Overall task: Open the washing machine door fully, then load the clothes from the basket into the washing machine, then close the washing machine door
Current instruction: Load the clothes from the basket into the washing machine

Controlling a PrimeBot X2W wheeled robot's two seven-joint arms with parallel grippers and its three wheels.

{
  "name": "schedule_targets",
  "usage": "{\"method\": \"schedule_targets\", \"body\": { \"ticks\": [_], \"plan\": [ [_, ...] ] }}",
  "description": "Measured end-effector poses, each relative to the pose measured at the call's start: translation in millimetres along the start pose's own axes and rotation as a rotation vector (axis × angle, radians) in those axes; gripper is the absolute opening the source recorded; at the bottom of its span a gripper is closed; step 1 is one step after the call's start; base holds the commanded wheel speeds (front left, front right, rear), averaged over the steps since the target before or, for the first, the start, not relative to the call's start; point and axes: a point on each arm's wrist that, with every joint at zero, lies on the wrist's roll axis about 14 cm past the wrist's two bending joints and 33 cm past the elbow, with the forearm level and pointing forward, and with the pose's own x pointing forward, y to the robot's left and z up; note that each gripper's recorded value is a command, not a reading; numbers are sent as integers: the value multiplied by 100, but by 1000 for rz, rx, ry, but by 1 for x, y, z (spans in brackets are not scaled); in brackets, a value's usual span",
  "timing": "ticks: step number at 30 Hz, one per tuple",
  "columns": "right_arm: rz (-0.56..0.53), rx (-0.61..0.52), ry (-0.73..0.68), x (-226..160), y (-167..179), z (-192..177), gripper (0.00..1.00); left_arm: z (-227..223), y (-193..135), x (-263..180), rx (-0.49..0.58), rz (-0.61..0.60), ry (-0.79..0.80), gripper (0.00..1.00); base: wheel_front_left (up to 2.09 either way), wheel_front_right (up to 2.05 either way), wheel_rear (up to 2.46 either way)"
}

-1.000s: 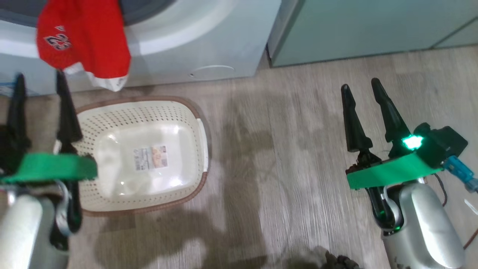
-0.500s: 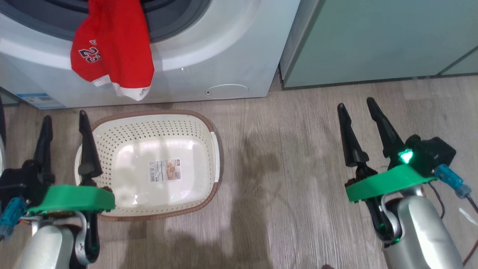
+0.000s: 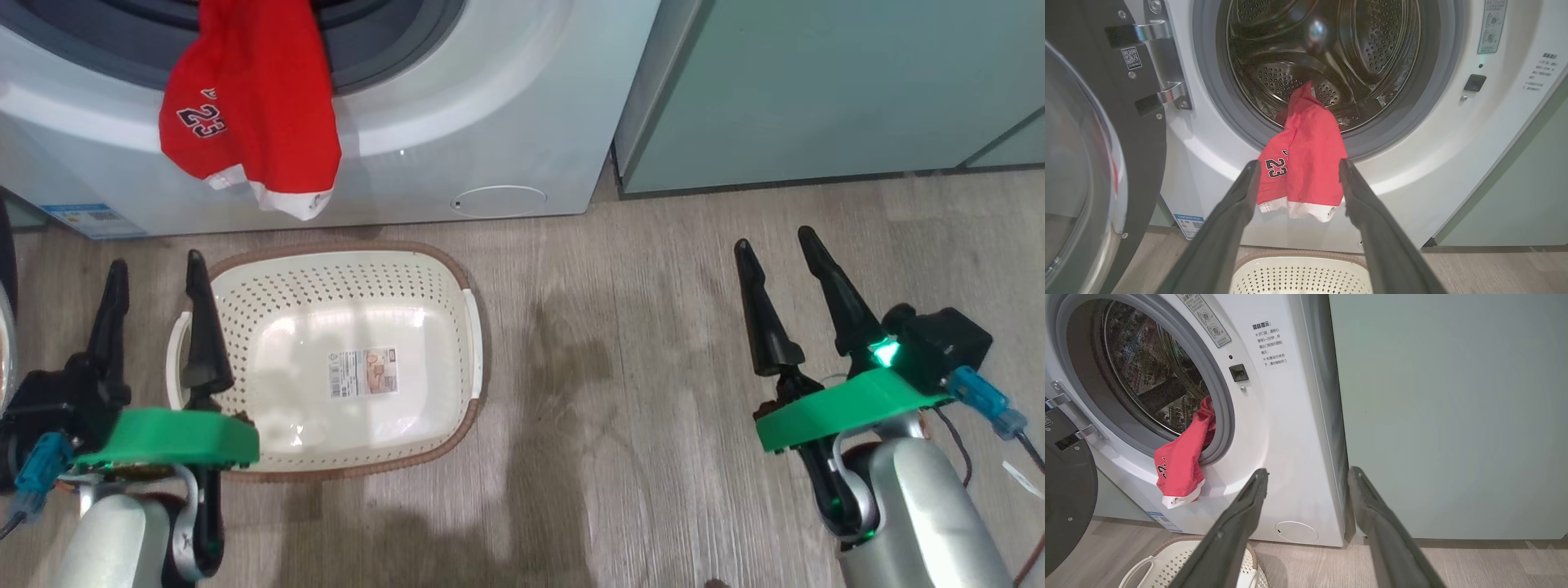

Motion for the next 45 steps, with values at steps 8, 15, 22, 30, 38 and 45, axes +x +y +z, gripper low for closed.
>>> {"method": "schedule_targets", "body": {
  "ticks": [8, 15, 22, 30, 38, 45],
  "plan": [
    [4, -17, 14, 3, 0, -5, 100, -10, -1, 2, 3, -7, 21, 100, 0, 0, 0],
    [-8, -38, 43, 8, -6, -14, 100, -25, -8, 15, 16, -37, 47, 100, 0, 0, 0],
    [-17, -65, 84, 17, -13, -28, 100, -53, -34, 53, 16, -132, 121, 100, 0, 0, 0],
    [-22, -81, 107, 34, -20, -43, 100, -106, -59, 108, 21, -211, 265, 100, 0, 0, 0],
    [-65, -69, 133, 29, -36, -57, 100, -159, -54, 139, 85, -164, 424, 100, 0, 0, 0],
    [-83, -53, 135, 28, -42, -61, 100, -177, -30, 153, 162, -74, 494, 100, 0, 0, 0]
  ]
}}
